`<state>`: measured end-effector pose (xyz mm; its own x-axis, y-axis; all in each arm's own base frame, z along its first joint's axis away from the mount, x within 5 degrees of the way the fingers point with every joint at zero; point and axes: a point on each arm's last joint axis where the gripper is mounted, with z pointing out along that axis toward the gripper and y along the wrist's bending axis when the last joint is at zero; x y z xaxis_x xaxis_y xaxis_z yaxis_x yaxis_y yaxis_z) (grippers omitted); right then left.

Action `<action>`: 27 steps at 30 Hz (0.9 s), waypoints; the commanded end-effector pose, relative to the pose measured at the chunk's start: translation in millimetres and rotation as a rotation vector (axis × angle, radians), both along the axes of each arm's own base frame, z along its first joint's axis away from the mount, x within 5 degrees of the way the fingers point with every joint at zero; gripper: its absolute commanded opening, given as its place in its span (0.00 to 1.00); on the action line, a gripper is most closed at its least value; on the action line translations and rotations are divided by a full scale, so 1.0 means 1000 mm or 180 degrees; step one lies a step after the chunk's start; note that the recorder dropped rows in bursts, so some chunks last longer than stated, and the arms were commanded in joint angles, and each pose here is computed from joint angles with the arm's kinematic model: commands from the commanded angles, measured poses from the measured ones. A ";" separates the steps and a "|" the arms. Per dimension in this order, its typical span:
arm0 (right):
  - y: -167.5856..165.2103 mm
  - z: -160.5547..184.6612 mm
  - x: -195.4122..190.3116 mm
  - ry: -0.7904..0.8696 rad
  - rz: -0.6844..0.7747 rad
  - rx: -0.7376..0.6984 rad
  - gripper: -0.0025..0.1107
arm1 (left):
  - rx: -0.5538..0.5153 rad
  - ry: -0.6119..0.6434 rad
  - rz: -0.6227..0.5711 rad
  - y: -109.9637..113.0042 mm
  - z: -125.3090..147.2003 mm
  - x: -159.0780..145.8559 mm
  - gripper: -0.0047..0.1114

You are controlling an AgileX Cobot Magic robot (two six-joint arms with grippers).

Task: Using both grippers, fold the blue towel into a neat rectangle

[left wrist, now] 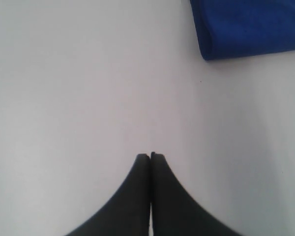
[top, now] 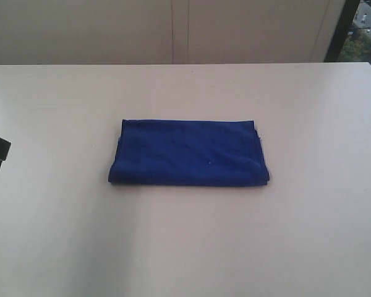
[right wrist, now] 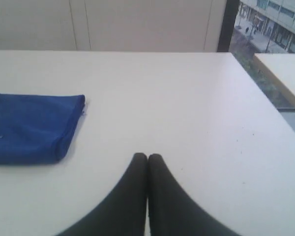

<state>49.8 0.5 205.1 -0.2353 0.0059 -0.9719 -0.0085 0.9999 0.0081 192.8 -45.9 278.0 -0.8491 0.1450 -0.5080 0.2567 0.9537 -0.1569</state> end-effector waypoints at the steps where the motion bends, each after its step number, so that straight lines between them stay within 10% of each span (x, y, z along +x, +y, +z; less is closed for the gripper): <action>1: 0.000 -0.015 0.002 0.0092 -0.0021 -0.0026 0.02 | -0.0037 0.0040 0.0015 0.000 -0.002 -0.003 0.04; 27: 0.000 -0.023 0.004 0.0080 -0.0021 -0.0026 0.02 | -0.0037 0.0040 0.0015 0.000 -0.002 -0.003 0.04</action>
